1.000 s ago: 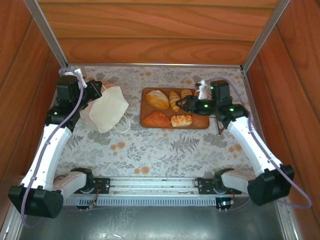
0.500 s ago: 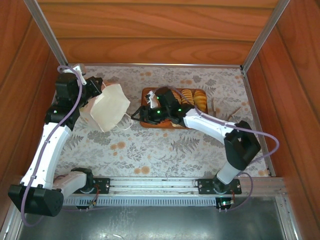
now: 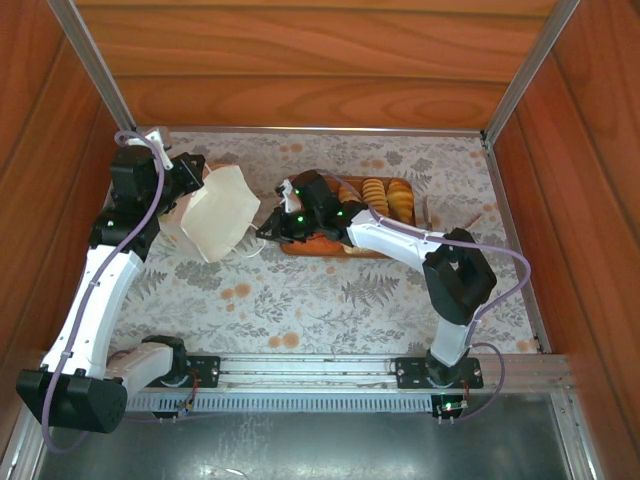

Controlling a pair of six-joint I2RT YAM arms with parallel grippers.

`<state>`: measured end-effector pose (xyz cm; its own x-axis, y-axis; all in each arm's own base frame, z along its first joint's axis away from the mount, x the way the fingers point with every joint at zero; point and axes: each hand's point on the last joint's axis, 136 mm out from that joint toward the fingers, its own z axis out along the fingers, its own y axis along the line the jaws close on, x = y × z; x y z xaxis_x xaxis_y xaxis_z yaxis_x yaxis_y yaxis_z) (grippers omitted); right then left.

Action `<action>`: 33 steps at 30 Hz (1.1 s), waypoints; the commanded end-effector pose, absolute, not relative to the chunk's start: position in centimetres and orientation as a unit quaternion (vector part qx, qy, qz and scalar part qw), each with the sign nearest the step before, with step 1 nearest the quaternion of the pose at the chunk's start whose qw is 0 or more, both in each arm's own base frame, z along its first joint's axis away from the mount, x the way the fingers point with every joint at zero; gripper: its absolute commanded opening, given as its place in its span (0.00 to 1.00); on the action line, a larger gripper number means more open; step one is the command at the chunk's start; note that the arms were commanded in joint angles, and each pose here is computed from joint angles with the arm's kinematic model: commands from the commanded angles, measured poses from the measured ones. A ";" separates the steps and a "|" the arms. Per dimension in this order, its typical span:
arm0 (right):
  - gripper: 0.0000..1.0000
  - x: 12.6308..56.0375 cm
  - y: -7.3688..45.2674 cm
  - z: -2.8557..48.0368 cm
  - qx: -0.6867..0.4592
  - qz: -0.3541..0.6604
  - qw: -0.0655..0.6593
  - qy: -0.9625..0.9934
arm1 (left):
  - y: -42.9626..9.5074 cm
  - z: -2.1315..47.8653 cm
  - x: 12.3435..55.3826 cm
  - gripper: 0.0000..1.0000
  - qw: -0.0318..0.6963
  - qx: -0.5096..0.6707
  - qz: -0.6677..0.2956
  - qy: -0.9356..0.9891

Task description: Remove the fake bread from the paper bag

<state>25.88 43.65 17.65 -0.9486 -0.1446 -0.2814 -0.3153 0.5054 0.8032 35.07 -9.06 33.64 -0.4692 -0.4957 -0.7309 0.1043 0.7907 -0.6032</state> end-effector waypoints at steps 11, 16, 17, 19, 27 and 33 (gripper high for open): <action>0.01 32.0 41.8 28.2 -0.174 0.456 0.230 0.842 | -7.8 38.7 38.5 0.00 0.547 -0.104 -0.296 0.776; 0.01 34.4 41.5 30.2 -0.177 0.451 0.257 0.836 | -6.7 39.0 41.1 0.00 0.553 -0.111 -0.290 0.773; 0.01 34.9 41.5 30.4 -0.176 0.449 0.259 0.837 | -6.5 39.0 41.8 0.00 0.554 -0.112 -0.291 0.772; 0.01 36.0 41.5 30.8 -0.175 0.444 0.270 0.836 | -6.1 38.7 43.2 0.00 0.552 -0.117 -0.288 0.774; 0.01 40.2 41.0 29.7 -0.163 0.416 0.283 0.849 | -5.4 36.5 48.1 0.00 0.530 -0.129 -0.287 0.787; 0.11 42.2 40.4 29.5 -0.152 0.409 0.292 0.851 | -5.7 34.8 51.0 0.00 0.508 -0.136 -0.301 0.796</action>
